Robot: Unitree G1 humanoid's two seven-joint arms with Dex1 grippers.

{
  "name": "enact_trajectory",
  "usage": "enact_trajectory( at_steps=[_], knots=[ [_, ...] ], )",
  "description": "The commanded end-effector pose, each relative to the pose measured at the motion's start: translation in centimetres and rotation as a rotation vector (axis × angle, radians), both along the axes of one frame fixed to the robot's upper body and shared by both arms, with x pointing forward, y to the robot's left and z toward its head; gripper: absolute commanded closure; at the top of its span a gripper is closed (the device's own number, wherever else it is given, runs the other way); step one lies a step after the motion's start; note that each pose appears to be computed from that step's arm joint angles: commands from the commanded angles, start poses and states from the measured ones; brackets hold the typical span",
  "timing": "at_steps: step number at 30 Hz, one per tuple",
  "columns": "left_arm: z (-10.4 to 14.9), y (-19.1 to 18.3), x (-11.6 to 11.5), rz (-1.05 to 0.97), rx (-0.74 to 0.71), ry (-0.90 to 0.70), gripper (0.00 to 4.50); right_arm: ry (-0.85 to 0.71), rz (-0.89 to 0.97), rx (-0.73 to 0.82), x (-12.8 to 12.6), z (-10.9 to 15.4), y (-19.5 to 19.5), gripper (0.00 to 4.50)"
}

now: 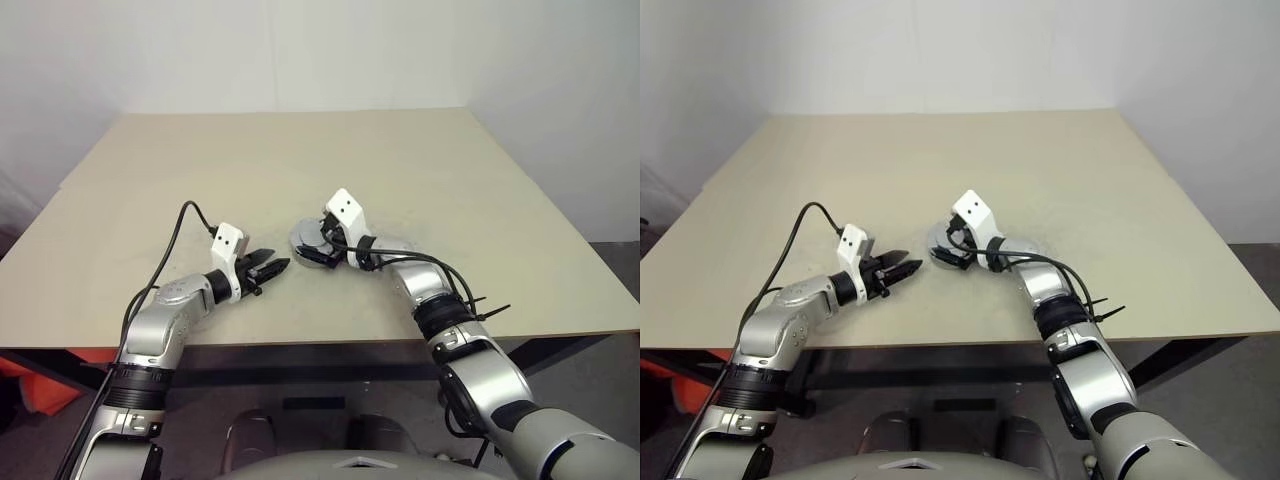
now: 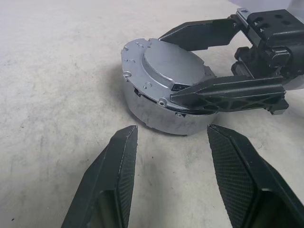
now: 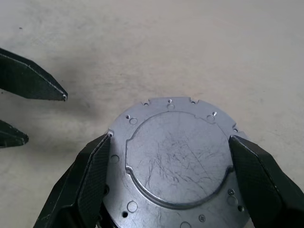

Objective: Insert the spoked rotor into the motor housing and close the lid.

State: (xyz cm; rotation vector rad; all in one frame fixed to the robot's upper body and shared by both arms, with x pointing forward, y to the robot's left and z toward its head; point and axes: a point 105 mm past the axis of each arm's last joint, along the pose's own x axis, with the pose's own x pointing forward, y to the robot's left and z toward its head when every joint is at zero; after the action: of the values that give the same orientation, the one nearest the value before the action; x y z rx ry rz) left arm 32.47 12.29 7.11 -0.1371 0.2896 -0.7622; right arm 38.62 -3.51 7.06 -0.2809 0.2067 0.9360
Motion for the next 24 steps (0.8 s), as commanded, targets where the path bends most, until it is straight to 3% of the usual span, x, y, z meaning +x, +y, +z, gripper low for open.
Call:
enact_trajectory(
  at_steps=[1,23,24],
  knots=[
    [1.32,0.37,0.53,0.012,-0.007,-0.048,2.04,-0.015,0.000,-0.011,0.37,0.42,0.03,0.01],
    [1.28,0.34,0.66,0.012,-0.004,-0.050,2.04,0.027,0.018,0.042,0.16,1.01,0.18,0.01],
    [1.28,0.33,0.67,0.012,-0.004,-0.050,2.04,0.027,0.019,0.041,0.14,0.99,0.19,0.19]
  ],
)
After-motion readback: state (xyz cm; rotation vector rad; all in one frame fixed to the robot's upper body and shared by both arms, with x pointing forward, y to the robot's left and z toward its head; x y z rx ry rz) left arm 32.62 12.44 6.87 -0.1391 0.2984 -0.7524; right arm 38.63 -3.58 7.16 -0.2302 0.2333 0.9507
